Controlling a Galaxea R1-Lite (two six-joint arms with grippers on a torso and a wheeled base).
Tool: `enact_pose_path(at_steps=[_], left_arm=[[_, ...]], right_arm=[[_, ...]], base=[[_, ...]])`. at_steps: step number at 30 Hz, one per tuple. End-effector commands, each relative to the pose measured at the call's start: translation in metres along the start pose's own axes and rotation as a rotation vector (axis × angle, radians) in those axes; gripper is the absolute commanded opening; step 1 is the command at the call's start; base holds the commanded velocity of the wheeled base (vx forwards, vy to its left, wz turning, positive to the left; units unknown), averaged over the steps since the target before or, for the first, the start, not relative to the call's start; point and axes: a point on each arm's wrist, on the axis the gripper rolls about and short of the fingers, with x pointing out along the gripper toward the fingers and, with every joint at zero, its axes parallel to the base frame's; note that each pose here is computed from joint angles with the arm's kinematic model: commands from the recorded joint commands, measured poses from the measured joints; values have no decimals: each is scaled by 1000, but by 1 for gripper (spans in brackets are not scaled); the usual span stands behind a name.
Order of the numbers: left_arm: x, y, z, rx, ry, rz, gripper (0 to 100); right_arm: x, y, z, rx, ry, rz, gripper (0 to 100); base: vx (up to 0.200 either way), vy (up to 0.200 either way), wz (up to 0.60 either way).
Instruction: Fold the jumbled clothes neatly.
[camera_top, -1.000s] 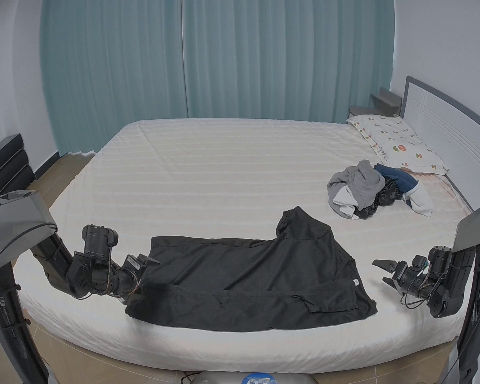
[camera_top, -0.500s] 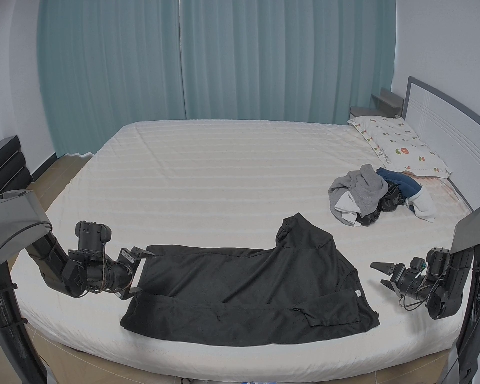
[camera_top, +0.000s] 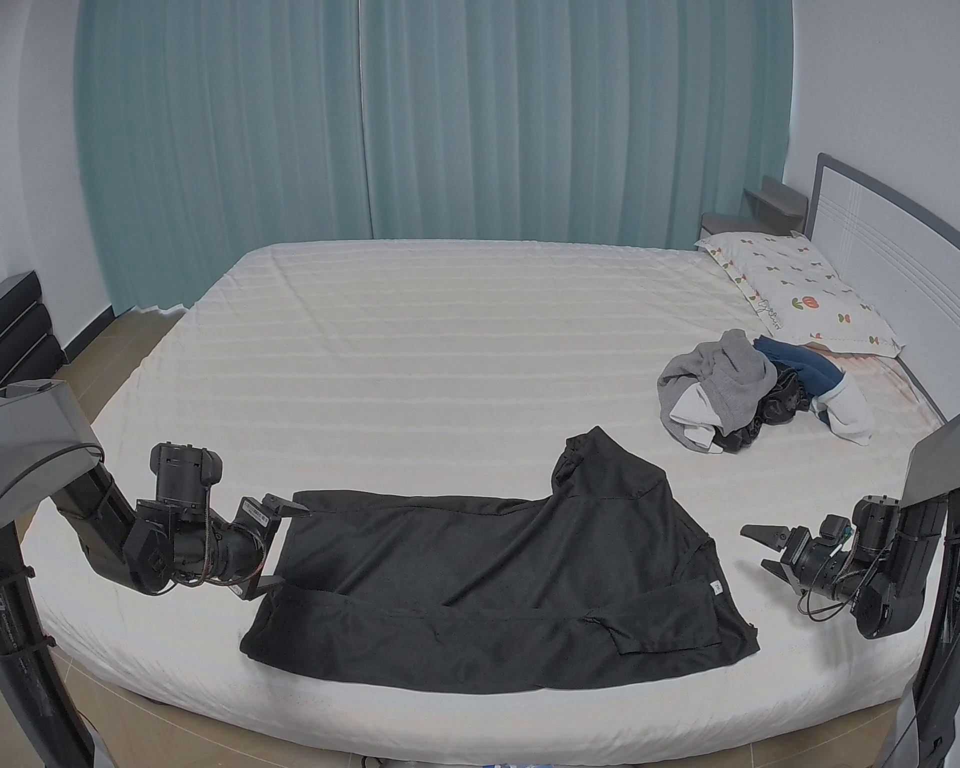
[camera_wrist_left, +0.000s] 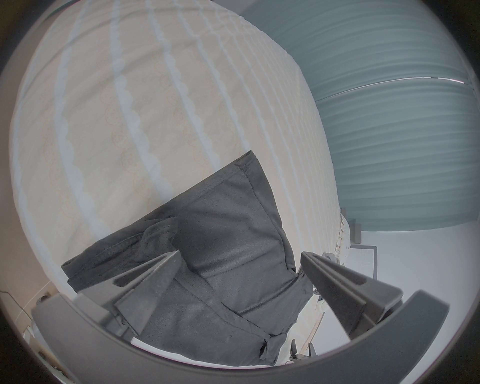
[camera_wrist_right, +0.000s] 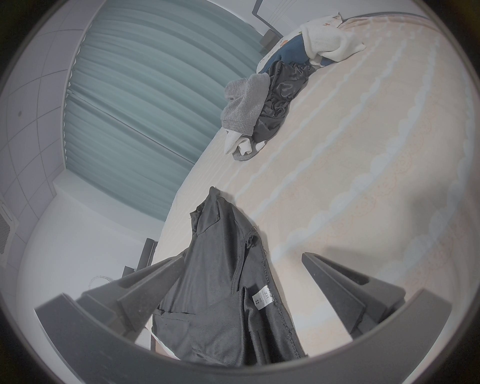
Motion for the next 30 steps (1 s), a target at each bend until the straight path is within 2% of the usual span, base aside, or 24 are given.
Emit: enact_pose_path(at_steps=[1, 17, 25, 30], left_arm=[[1, 0, 0, -1, 0, 2, 100], [2, -5, 1, 23, -9, -16, 100], [18, -30, 13, 58, -41, -84, 100], [49, -49, 31, 181, -74, -132, 100]], right_arm=[[0, 0, 1, -5, -5, 5, 100], [2, 2, -1, -7, 4, 10, 100], [5, 2, -5, -4, 17, 8, 100], [6, 2, -7, -3, 23, 9, 100]], base=[[0, 200, 0], [0, 13, 0], [0, 0, 0], [0, 0, 0]])
